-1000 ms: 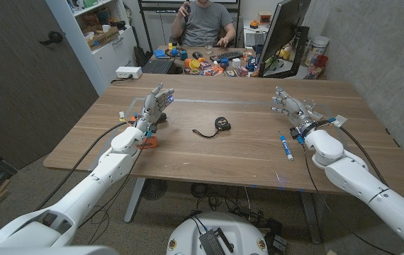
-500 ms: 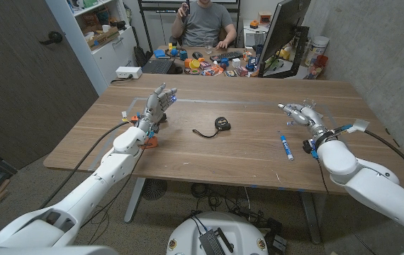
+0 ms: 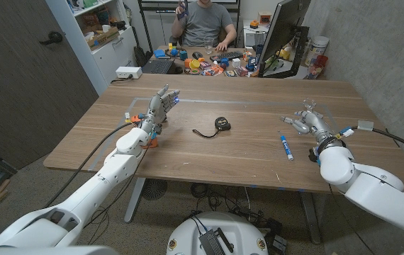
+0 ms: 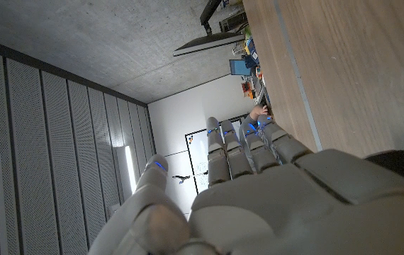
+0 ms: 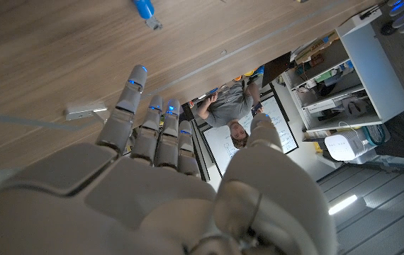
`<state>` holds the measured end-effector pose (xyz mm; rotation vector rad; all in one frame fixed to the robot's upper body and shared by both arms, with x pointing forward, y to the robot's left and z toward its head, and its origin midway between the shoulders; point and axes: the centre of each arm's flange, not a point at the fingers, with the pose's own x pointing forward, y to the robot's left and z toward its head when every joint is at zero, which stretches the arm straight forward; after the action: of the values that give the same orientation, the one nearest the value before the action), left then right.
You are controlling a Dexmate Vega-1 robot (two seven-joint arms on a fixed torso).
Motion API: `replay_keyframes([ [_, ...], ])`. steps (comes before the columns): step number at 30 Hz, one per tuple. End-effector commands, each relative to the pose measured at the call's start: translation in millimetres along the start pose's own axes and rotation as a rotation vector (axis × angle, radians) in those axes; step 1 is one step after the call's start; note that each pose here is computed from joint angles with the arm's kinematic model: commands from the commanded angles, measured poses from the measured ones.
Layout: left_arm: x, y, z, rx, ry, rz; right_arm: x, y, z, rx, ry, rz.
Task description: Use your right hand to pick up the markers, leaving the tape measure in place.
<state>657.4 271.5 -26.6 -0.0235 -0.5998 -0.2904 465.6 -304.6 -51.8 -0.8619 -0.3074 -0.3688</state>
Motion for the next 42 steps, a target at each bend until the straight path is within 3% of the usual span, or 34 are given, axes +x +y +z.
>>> replay_keyframes([
  [1,1.3,-3.7,-2.6,-0.002,0.009,-0.01,-10.3,-5.7,14.9,-0.257,0.09,0.013],
  [10,1.4,-8.4,-2.7,-0.008,0.014,-0.026,-3.8,3.3,21.1,-0.458,0.163,0.095],
  [17,-0.2,-10.6,-5.6,-0.008,0.021,-0.03,2.7,10.9,22.2,-0.532,0.146,0.165],
  [26,0.7,-10.9,-5.6,-0.004,0.023,-0.03,14.1,23.9,15.6,-0.59,0.177,0.267],
  [42,0.6,-12.4,-4.8,-0.003,0.022,-0.035,24.9,36.3,11.5,-0.66,0.245,0.28],
])
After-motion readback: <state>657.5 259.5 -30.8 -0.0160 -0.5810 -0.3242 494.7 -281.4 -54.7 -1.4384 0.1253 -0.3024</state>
